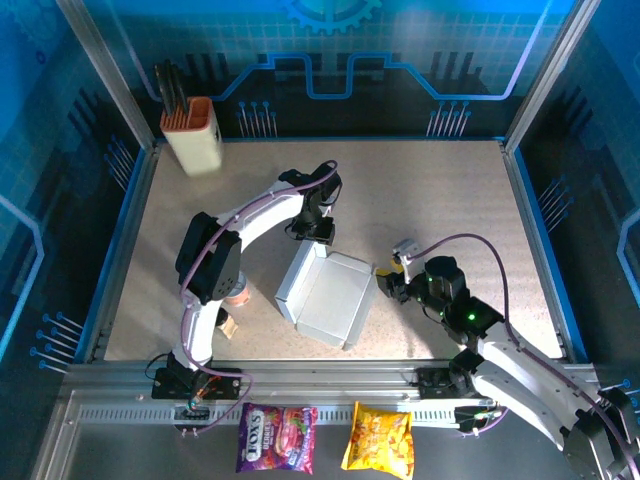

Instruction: Fold the paper box

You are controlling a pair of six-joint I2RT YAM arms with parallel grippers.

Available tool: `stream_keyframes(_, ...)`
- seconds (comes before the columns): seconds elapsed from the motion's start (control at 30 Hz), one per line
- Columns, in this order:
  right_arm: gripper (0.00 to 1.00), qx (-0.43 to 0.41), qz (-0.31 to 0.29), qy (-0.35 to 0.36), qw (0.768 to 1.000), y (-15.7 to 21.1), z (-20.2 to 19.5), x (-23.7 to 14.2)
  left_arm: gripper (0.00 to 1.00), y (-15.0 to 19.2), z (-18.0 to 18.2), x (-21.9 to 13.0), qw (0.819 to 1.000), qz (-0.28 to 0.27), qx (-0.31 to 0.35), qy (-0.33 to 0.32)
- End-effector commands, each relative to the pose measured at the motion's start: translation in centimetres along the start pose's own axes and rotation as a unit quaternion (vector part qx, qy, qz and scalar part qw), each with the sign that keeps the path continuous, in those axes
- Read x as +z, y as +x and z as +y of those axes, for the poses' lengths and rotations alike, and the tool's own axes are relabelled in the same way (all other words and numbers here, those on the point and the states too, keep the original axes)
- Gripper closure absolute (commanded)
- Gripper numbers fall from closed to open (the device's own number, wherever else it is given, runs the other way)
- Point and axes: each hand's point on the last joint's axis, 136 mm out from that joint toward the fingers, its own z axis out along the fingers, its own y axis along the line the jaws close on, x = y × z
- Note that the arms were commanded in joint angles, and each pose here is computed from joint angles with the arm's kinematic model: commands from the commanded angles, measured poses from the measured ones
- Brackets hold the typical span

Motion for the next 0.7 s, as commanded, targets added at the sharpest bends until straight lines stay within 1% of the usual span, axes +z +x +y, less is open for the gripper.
stream_keyframes(0.0,0.54,0.014,0.002,0.003,1.0,-0.1,-0.2,-0.4,0.64,-0.1,0.1,-0.1,1.0,-0.002,0.004,-0.01)
stream_keyframes(0.17,0.54,0.037,0.015,0.011,0.999,0.1,-0.4,-0.6,0.69,-0.1,0.3,-0.7,1.0,-0.013,0.005,-0.013)
stream_keyframes(0.33,0.52,0.092,0.043,0.017,0.995,0.4,-0.4,-0.8,0.73,-0.1,0.4,-2.0,0.999,-0.034,0.003,-0.006)
stream_keyframes(0.53,0.42,0.167,0.083,0.009,0.982,1.1,0.2,-0.9,0.76,-0.3,0.7,-4.6,0.996,-0.073,-0.024,0.044)
stream_keyframes(0.67,0.36,0.206,0.104,-0.02,0.973,1.3,1.4,-0.7,0.76,-0.2,1.0,-6.7,0.989,-0.102,-0.047,0.095)
